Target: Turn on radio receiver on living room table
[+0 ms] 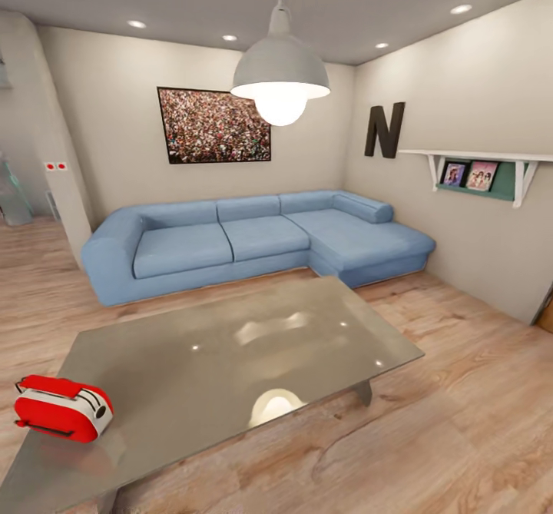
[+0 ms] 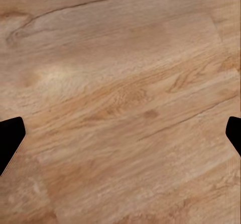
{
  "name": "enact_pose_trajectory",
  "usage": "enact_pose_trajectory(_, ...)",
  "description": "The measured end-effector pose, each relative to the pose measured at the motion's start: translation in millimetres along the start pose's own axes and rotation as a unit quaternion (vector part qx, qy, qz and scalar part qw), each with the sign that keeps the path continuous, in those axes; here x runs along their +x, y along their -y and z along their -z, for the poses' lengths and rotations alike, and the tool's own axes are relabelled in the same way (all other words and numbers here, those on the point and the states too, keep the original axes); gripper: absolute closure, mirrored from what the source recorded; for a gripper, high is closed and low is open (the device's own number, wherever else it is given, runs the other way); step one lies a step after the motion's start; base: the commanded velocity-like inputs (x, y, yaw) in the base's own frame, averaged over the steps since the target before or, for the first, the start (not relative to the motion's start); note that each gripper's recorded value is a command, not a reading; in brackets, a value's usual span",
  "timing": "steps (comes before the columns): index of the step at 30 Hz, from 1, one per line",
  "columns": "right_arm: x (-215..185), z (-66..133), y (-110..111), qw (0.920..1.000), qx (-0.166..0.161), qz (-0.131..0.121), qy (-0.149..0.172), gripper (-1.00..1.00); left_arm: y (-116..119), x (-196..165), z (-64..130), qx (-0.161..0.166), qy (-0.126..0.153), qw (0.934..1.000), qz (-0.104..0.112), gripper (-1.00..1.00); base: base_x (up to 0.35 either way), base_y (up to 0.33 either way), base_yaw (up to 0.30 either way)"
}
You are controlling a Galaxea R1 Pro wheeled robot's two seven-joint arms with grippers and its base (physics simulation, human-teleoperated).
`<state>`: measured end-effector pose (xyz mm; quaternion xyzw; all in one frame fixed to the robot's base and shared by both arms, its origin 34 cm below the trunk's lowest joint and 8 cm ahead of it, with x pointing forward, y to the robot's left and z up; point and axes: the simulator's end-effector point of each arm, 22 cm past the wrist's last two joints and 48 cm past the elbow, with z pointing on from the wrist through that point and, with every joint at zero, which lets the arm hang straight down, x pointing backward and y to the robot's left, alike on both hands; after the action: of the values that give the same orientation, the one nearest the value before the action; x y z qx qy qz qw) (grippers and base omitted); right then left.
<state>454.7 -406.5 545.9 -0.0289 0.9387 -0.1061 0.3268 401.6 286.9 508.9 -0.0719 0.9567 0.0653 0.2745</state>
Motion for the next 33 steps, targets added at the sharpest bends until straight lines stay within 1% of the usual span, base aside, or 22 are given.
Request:
enact_pose_trajectory(18,0.0,0.0,0.0,1.0,0.0,0.0,0.0,-1.0,-0.4,0.0,0.0,0.0,0.0,1.0,0.0,-1.0,0.0,0.0,0.292)
enact_pose_trajectory(22,0.0,0.0,0.0,1.0,0.0,0.0,0.0,-1.0,-0.4,0.0,0.0,0.0,0.0,1.0,0.0,-1.0,0.0,0.076,0.096)
enact_pose_trajectory(31,0.0,0.0,-0.1,1.0,0.0,0.001,0.0,-1.0,-0.3,0.0,0.0,0.0,0.0,1.0,0.0,-1.0,0.0,0.248,0.009)
enact_pose_trajectory(33,0.0,0.0,-0.1,1.0,0.0,0.001,0.0,-1.0,-0.5,0.0,-0.1,0.0,0.0,1.0,0.0,-1.0,0.0,0.106,0.12)
